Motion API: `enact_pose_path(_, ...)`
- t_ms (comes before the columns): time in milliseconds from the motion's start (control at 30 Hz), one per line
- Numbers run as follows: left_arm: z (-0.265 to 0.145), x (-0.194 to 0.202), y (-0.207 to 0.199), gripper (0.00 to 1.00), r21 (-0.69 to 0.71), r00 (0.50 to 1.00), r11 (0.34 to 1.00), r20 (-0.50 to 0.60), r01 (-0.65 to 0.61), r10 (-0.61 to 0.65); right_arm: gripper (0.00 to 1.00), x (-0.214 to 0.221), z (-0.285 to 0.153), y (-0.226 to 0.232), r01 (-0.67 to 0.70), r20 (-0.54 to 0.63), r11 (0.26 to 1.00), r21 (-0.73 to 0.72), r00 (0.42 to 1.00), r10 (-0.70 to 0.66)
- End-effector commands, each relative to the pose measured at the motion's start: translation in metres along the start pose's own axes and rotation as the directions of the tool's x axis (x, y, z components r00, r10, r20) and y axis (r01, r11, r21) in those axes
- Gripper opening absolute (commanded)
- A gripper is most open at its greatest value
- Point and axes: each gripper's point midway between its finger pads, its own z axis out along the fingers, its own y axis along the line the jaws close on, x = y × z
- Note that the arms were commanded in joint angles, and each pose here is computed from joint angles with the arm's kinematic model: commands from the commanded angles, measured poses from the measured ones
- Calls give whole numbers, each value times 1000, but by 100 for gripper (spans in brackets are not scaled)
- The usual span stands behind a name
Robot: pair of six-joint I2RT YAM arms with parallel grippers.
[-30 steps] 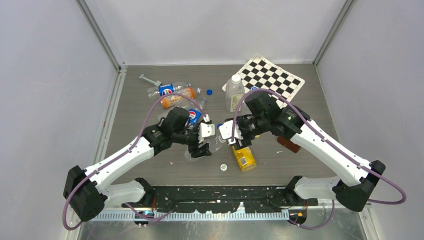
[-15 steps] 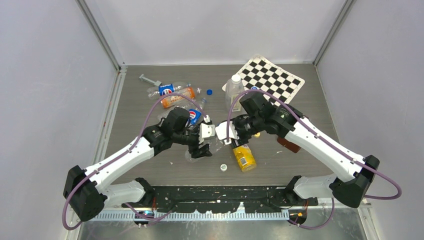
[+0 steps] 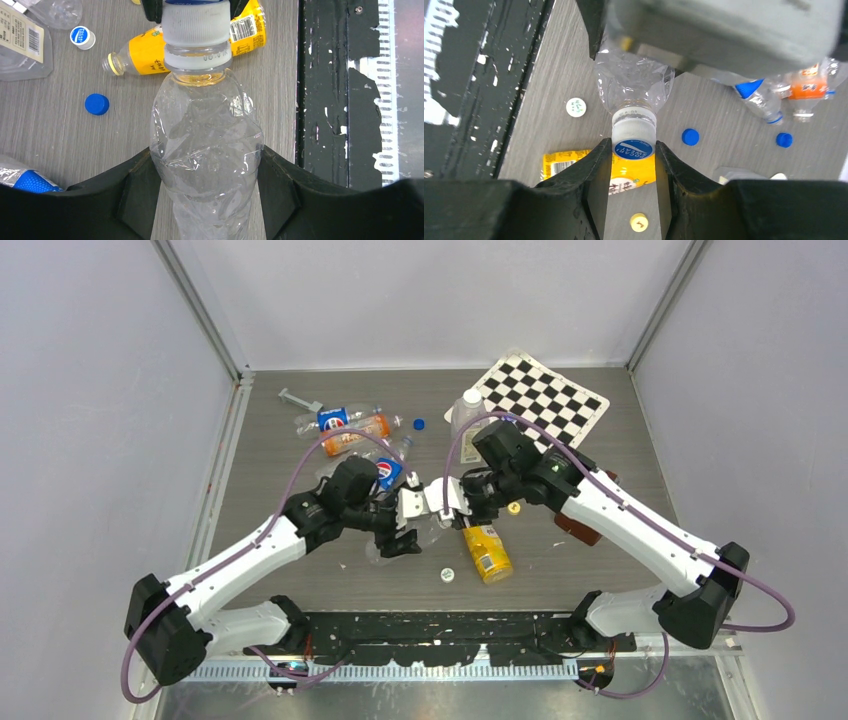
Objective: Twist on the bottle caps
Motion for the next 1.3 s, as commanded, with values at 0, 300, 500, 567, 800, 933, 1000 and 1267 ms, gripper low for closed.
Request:
enact_pose_path(0,-11,-34,12,0,-82,989,991,95,-105,112,26,-11,1,3,-254,15,967,-6,967,254)
enact_pose_path(300,-23,-35,43,0,-334,969,919,59,-208,241,16,-2,0,-21,-908,59,336,251,360,931)
enact_pose_path(500,-33,-42,51,0,-447,939,847,41,-288,342,18,-6,3,-30,-940,210,-327,98,-302,930)
enact_pose_path(567,-35,-42,51,0,-458,937,840,40,-292,347,22,-7,1,-38,-929,262,-367,46,-343,902)
enact_pose_path(800,-29,-27,53,0,-430,948,852,-25,-298,319,70,-25,-42,-48,-991,345,75,111,110,932)
enact_pose_path(933,-24,-23,47,0,-386,952,875,-32,-293,305,73,-21,-60,-36,-888,308,413,204,459,833)
enact_pose_path(1000,-22,-23,43,0,-359,954,887,-30,-289,298,73,-22,-63,-25,-770,271,604,203,637,721)
enact_pose_path(1267,-9,-28,21,0,-231,967,943,34,-239,253,71,-30,-58,-1,-167,254,965,201,960,114)
